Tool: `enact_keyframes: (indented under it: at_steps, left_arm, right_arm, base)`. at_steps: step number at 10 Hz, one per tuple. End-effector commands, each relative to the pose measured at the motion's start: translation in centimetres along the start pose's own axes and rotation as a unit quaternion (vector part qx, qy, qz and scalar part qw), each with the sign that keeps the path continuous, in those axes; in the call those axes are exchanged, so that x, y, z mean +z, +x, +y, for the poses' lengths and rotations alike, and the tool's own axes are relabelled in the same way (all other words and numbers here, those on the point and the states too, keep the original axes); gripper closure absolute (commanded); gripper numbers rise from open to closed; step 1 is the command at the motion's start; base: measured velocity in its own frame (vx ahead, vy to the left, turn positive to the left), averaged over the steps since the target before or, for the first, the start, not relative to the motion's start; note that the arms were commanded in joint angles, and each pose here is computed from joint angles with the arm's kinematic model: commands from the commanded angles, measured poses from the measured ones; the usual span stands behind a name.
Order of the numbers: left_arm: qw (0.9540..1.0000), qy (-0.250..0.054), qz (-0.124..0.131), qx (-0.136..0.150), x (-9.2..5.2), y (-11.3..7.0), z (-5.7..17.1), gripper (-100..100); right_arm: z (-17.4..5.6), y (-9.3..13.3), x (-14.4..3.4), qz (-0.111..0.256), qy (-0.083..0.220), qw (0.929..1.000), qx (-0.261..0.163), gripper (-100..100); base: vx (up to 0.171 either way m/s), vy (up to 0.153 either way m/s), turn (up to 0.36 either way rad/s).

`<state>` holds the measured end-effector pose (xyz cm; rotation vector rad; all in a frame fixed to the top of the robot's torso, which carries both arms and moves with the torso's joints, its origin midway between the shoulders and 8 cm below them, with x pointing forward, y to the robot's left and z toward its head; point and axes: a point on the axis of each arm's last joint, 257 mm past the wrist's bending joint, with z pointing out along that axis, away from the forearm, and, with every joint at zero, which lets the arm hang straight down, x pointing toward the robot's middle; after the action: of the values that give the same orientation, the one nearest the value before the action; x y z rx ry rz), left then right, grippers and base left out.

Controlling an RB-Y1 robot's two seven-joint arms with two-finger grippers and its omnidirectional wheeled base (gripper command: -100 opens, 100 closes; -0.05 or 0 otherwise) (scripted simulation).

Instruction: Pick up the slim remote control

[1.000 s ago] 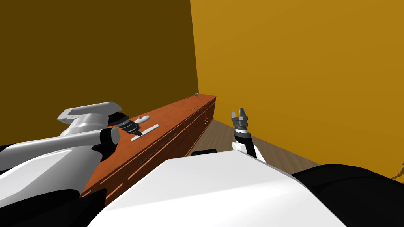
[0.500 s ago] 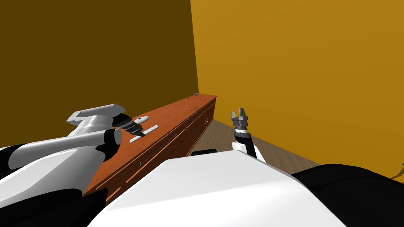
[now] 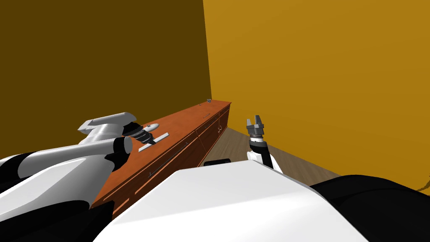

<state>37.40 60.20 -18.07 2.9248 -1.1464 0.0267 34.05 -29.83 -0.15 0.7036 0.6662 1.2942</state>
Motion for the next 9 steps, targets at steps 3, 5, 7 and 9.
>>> enact_keyframes:
  at_steps: [3, 5, 7, 9]
  left_arm:
    - [1.0000, 0.000, 0.000, 0.000, 0.0, 0.0, 0.0, 100]
    - [1.0000, 0.000, 0.000, 0.000, 0.0, 0.0, 0.0, 0]
    - [1.0000, 0.000, 0.000, -0.003, -1.8, -0.6, 0.1, 100]
    - [1.0000, 0.000, 0.000, -0.002, -1.4, -0.4, 0.0, 0]
  right_arm:
    - [0.0, 0.0, 0.0, 0.000, 0.000, 1.0000, 0.000, 0]
    - [0.0, 0.0, 0.0, 0.000, 0.000, 1.0000, 0.000, 0]
    - [0.0, 0.0, 0.0, 0.000, 0.000, 1.0000, 0.000, 0]
    - [0.0, 0.0, 0.0, 0.000, 0.000, 1.0000, 0.000, 0]
  base:
    - [0.000, 0.000, 0.000]
    - [0.000, 0.000, 0.000]
    - [0.008, -0.001, -0.023]
    - [0.003, 0.001, -0.001]
